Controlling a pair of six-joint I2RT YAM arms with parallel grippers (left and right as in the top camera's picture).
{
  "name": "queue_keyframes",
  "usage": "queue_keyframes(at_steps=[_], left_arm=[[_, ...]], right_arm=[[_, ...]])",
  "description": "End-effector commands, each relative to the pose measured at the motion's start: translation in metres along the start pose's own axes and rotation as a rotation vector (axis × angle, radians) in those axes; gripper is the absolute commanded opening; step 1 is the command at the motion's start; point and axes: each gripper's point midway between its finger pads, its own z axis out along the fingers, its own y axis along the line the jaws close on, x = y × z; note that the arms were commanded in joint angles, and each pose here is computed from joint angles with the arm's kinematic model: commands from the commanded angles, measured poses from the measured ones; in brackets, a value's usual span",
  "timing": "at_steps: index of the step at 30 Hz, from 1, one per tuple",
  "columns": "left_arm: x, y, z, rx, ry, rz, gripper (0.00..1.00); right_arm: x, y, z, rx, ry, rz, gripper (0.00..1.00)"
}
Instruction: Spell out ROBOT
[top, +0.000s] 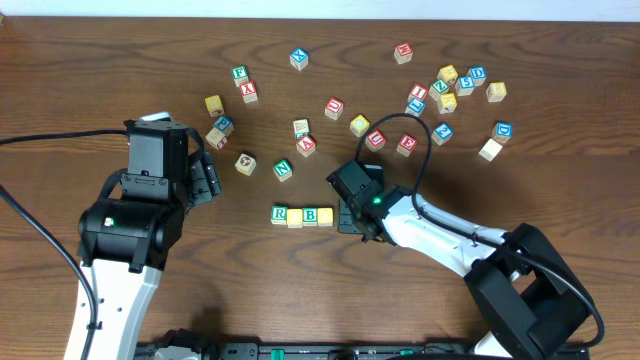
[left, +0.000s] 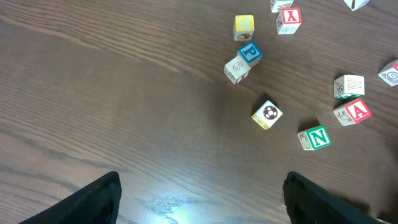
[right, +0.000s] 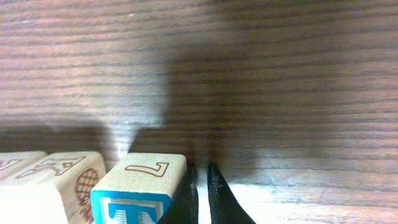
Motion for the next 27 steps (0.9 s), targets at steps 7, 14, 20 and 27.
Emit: queue_keyframes(at_steps=[7, 14, 20, 27], left_arm=[[-0.008, 0.004, -0.005, -0.015, -0.026, 0.008, 0.82], [-0.008, 0.004, -0.005, -0.015, -0.026, 0.008, 0.82], [-0.008, 0.004, -0.005, -0.015, -0.026, 0.008, 0.82], [-0.008, 0.004, -0.005, -0.015, -0.026, 0.008, 0.82]], right_arm=[[0.015, 0.015, 0.005, -0.045, 0.039, -0.063, 0.03], [0.012, 0.012, 0.005, -0.025, 0.021, -0.062, 0.04], [0.008, -0.005, 0.005, 0.06, -0.013, -0.041, 0.04], [0.0, -0.035, 0.001, 0.203, -0.064, -0.004, 0.04]])
